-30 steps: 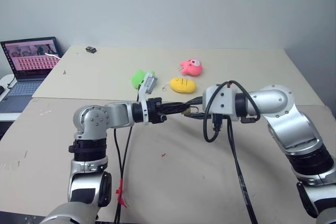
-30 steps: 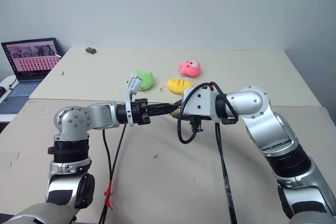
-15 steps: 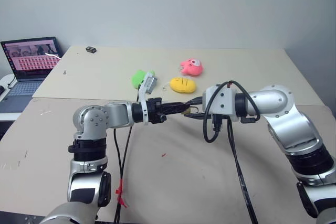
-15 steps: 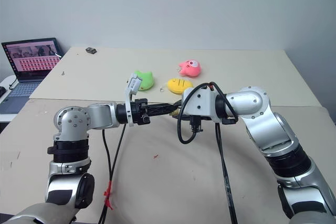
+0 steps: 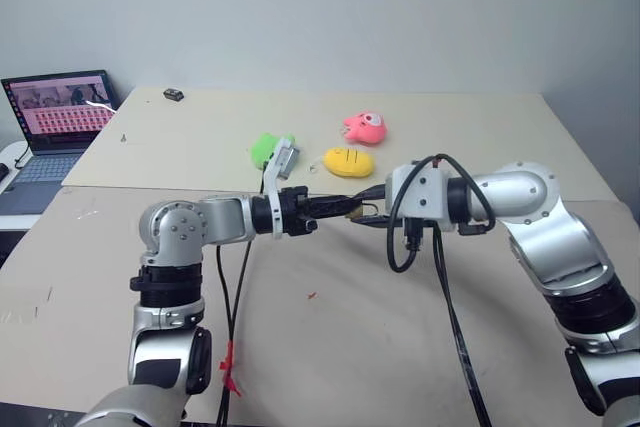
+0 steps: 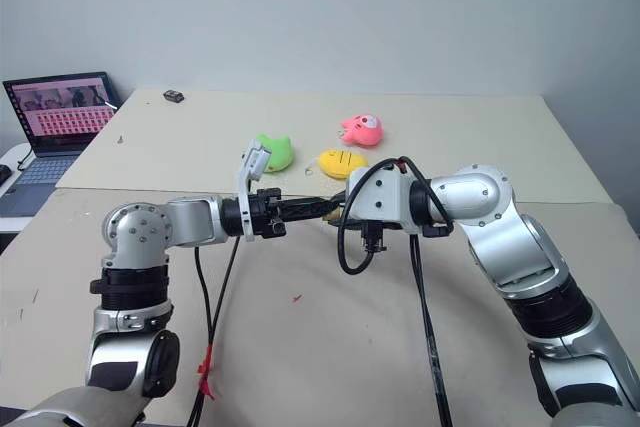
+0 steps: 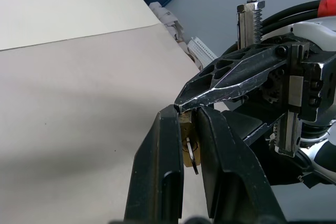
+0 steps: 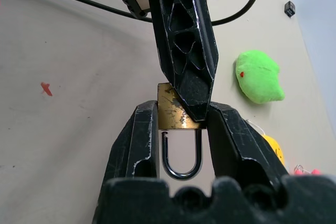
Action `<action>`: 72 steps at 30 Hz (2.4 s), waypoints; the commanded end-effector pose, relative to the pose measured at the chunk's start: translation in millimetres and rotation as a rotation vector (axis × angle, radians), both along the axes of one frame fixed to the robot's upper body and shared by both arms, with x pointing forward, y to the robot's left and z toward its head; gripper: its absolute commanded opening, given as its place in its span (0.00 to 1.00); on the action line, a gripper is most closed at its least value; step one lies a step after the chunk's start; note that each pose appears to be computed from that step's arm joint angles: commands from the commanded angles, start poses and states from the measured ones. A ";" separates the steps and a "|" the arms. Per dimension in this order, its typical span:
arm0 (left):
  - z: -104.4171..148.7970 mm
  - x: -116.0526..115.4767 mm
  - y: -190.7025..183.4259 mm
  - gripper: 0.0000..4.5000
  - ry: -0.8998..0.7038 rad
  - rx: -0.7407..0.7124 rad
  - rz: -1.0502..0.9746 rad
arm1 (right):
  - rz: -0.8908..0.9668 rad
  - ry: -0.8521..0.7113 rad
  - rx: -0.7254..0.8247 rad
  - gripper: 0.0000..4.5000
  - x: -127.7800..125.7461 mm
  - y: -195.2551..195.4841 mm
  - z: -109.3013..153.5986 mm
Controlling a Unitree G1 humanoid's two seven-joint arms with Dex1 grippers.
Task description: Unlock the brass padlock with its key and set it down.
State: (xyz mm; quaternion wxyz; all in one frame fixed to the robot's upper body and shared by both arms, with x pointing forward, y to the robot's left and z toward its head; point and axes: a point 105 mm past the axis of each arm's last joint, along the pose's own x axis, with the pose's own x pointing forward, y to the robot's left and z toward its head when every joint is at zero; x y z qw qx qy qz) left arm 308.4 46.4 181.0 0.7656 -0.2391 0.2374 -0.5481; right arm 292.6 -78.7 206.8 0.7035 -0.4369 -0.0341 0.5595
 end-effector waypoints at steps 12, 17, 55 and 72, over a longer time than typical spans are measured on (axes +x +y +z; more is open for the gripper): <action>0.6 -2.9 0.8 0.70 0.014 0.013 -0.019 | -0.003 -0.078 0.016 0.20 0.3 -3.4 18.3; 2.8 -1.4 0.4 0.59 0.020 -0.006 -0.014 | -0.001 -0.078 0.013 0.20 0.3 -3.4 18.4; 4.1 1.6 -1.8 0.01 0.038 -0.023 0.000 | -0.094 -0.006 0.063 0.52 3.9 -28.9 32.2; 20.0 0.3 -3.4 0.01 0.008 -0.035 -0.020 | -0.104 0.025 0.043 0.36 7.2 -31.0 7.0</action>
